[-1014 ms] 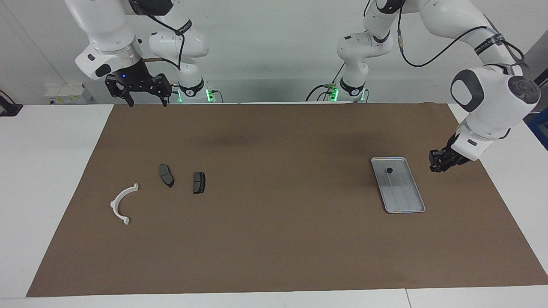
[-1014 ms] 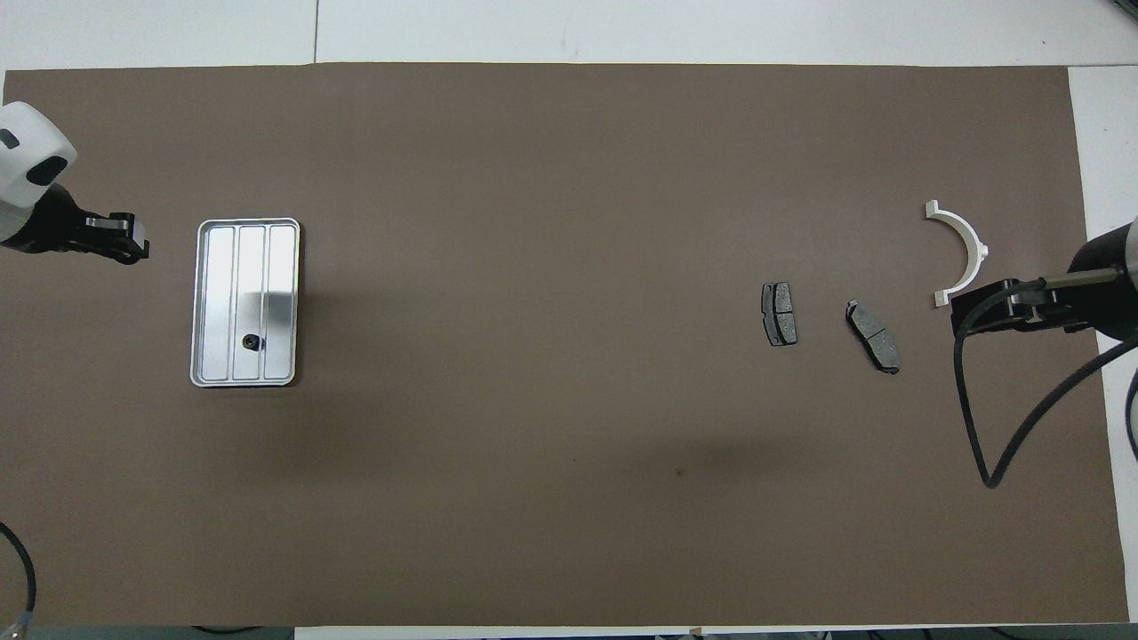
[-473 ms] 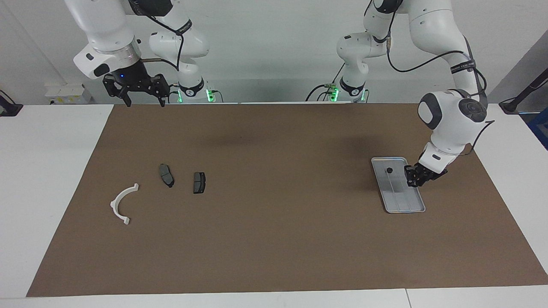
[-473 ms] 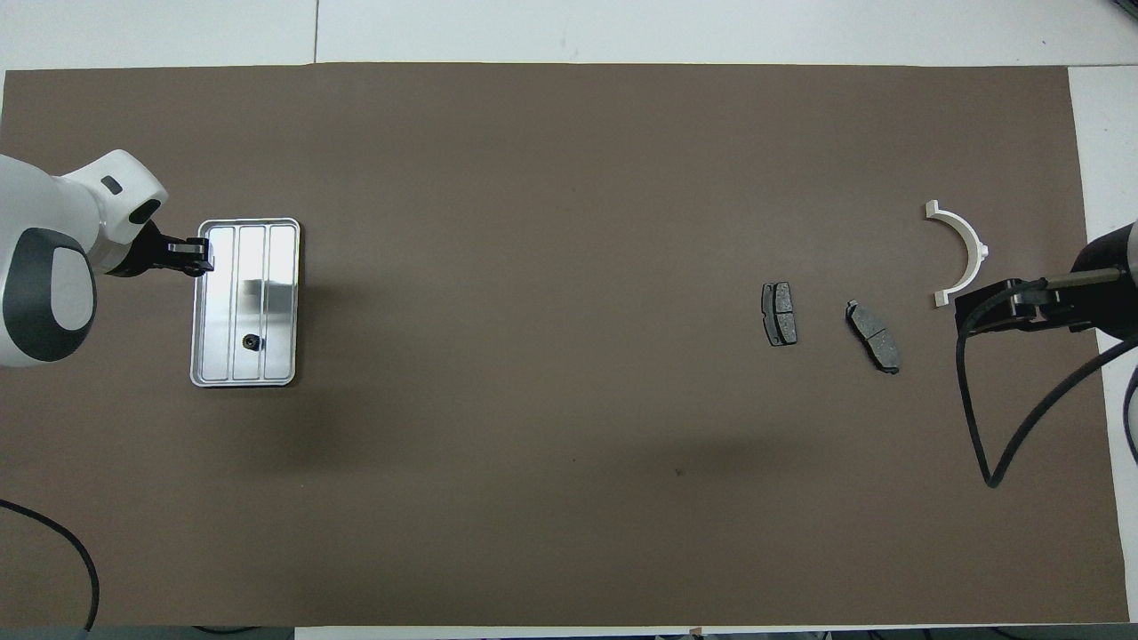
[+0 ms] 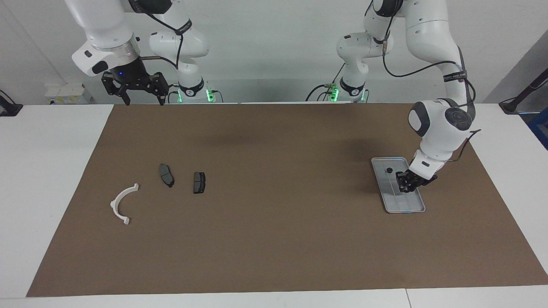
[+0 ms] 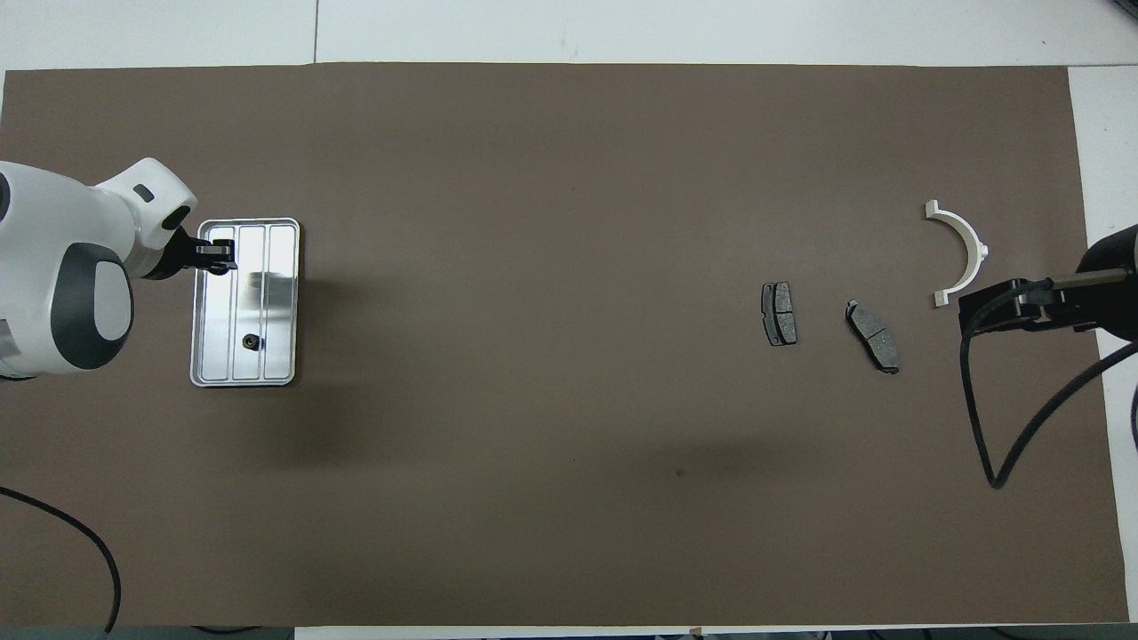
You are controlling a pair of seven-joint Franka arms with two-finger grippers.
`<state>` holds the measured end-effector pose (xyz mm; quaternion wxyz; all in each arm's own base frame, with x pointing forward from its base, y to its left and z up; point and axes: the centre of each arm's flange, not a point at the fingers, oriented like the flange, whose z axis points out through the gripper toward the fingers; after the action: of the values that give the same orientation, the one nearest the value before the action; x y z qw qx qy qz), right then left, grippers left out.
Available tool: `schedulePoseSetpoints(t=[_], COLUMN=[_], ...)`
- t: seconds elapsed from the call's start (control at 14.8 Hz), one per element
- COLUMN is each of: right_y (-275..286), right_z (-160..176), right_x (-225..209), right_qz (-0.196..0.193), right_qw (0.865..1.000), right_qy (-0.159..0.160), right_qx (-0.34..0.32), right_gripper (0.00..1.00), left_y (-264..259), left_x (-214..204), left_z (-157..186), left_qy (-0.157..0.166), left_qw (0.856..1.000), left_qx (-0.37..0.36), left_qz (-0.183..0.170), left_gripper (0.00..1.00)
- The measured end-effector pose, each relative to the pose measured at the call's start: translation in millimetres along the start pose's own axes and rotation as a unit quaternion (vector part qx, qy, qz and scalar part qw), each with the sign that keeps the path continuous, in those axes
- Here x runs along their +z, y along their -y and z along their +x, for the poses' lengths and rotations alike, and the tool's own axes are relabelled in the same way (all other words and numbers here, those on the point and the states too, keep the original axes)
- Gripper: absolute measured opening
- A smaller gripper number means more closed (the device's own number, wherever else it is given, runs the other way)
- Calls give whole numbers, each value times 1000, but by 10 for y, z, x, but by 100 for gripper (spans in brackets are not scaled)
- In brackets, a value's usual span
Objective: Pick bearing gear from pile to tray
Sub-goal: 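Lower the second bearing into the tray and open the left gripper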
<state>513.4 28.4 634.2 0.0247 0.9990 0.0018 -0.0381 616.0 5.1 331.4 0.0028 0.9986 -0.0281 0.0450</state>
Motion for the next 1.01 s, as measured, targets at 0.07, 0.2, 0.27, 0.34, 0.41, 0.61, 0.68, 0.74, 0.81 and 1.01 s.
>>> schedulePoseSetpoints(t=[0.07,0.2,0.27,0.34,0.41,0.61,0.68,0.74,0.81,1.01], right_y=[0,0,0,0,0,-1,-1,-1,-1,-1], right_z=[0,-1,-1,-1,-2,-5,-5,-5,-5,-5], right_x=[0,-1,-2,-2,-3,-7,-7,-7,-7,-7], right_qz=[0,0,0,0,0,0,0,0,0,0], right_qw=[1000,1000,1000,1000,1000,1000,1000,1000,1000,1000], right_qy=[0,0,0,0,0,-1,-1,-1,-1,-1], right_qx=[0,0,0,0,0,0,0,0,0,0], right_gripper=[100,100,100,100,100,100,100,100,100,100], left_y=[-2,-10,-14,-16,-18,-23,-30,-37,-44,-21], left_x=[57,188,242,277,294,300,300,300,299,186], left_z=[-32,-124,-167,-195,-209,-214,-213,-212,-211,-187], left_qy=[0,3,7,10,11,11,10,10,10,35], left_qw=[1000,1000,1000,1000,1000,1000,1000,1000,1000,999], left_qx=[0,0,0,0,0,0,0,1,1,-1], left_qz=[0,0,-1,-1,-1,-1,-1,-1,-1,-2], left_gripper=[35,35,35,35,35,35,35,43,52,86])
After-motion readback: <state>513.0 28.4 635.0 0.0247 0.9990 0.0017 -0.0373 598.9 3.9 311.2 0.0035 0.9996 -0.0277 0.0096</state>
